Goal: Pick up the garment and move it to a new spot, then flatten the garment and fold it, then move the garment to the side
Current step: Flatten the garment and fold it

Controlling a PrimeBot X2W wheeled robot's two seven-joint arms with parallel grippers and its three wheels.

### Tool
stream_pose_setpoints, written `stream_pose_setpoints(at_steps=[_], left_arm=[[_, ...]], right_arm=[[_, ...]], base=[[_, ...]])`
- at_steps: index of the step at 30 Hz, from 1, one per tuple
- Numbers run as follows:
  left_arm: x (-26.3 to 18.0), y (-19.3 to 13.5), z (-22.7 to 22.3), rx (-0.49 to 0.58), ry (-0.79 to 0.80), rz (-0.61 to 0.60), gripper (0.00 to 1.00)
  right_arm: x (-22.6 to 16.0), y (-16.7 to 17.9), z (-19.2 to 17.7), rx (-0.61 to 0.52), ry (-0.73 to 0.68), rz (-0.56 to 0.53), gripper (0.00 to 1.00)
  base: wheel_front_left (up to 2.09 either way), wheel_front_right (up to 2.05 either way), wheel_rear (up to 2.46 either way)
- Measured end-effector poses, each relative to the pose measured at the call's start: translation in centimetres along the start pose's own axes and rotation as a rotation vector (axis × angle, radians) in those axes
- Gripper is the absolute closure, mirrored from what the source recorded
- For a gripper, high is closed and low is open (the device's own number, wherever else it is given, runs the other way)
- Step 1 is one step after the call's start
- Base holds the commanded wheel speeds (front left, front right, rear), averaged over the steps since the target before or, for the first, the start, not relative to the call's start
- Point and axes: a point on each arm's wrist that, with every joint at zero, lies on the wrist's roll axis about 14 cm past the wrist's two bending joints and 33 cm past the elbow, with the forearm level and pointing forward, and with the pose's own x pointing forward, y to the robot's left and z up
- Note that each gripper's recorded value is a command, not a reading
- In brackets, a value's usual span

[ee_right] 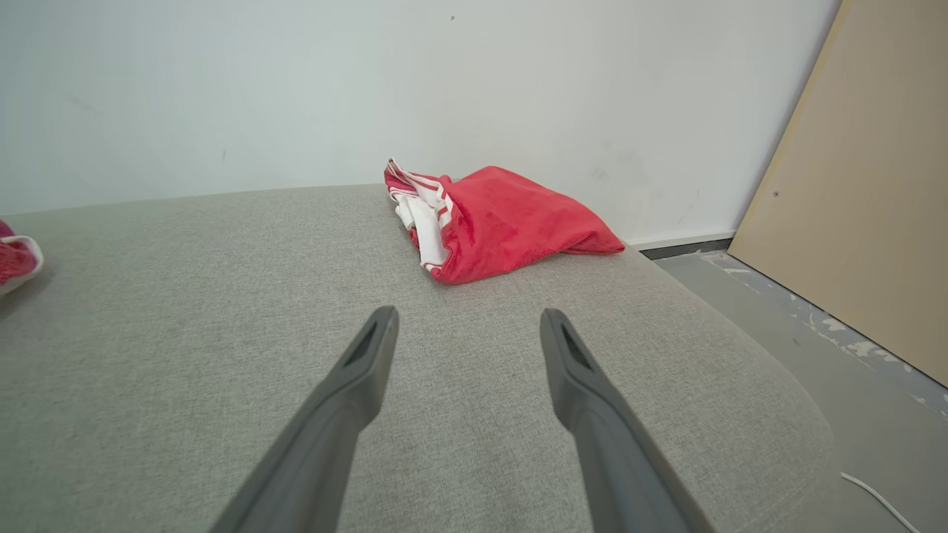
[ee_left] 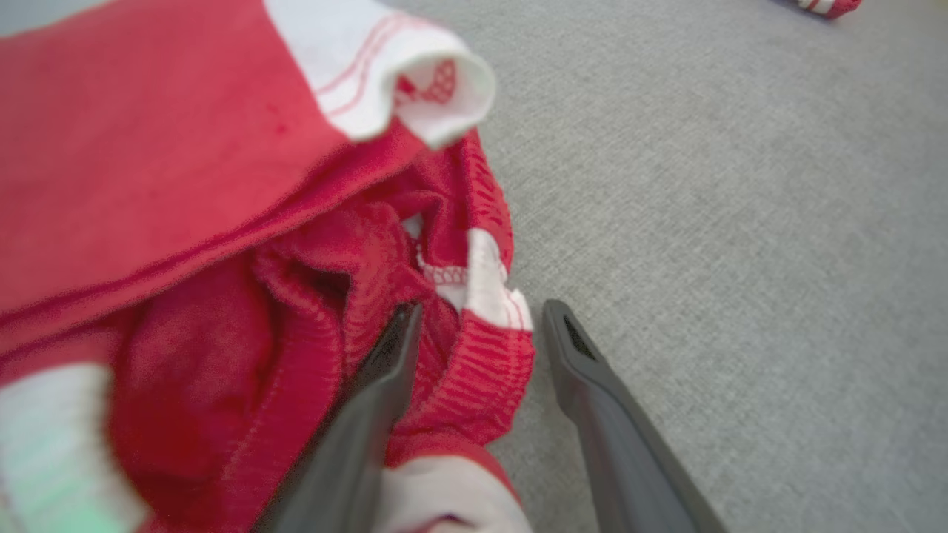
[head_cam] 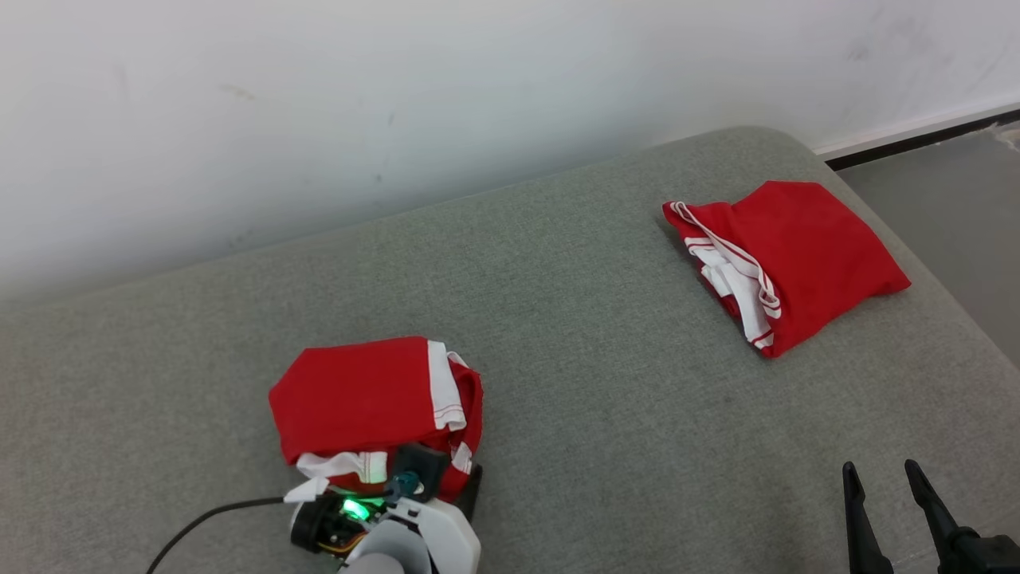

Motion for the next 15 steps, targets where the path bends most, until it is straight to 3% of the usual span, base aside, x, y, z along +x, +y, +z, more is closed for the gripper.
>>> stream_pose_setpoints(at_steps=[2, 8, 15], left_arm=[[0.3, 0.1, -0.2, 0.001, 0.01, -0.008, 1.0], [1.0, 0.7, 1.2, -0.069, -0.03, -0.008, 1.0], [1.6, 2.5, 10.4, -0.135, -0.261, 0.002, 1.0]], right_arm=[[0.0, -0.2, -0.2, -0.001, 0.007, -0.007, 0.0], [0.0, -0.5, -0.3, 0.002, 0.012, -0.019, 0.0], [0.2, 0.1, -0.1, 0.009, 0.002, 0.004, 0.0]], base=[[0.0, 0.0, 0.0], [0.0, 0.0, 0.0], [0.0, 0.0, 0.0]])
